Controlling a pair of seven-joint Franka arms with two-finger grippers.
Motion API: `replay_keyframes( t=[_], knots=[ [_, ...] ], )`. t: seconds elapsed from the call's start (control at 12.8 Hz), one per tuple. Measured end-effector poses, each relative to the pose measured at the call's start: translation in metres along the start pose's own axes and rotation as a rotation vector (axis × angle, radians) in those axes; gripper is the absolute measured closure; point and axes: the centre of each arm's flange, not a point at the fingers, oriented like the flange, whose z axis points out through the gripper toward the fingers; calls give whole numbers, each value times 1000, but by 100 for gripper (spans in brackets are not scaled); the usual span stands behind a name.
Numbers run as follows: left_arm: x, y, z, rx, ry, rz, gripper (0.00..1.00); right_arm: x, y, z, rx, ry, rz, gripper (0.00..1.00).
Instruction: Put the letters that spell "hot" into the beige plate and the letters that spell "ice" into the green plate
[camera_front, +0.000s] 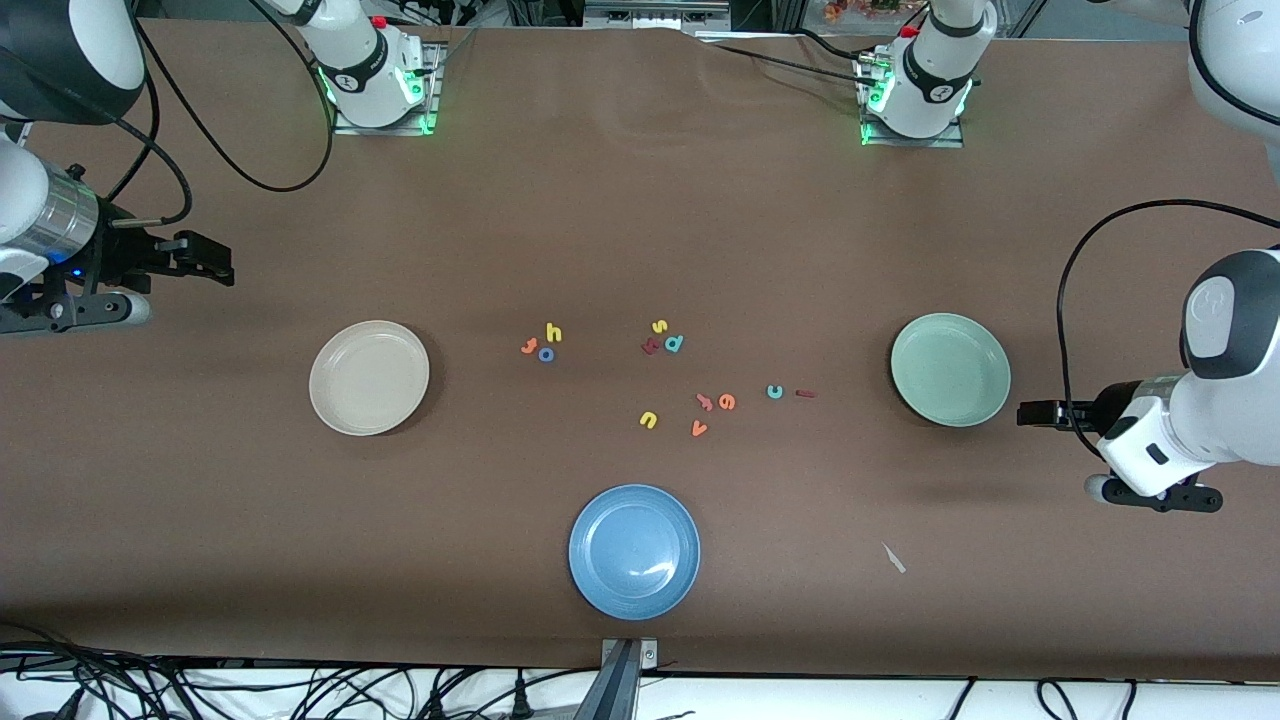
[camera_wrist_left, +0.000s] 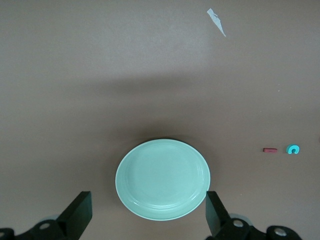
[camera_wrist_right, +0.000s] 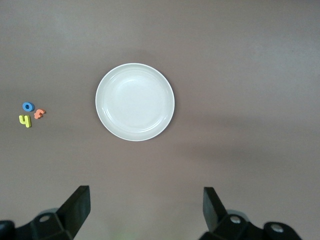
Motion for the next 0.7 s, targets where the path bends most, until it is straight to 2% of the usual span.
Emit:
replay_keyframes(
  t=[0.7],
  knots=[
    [0, 1, 0, 0, 0, -7, 0, 4, -5, 5, 24, -1, -4, 0]
  ],
)
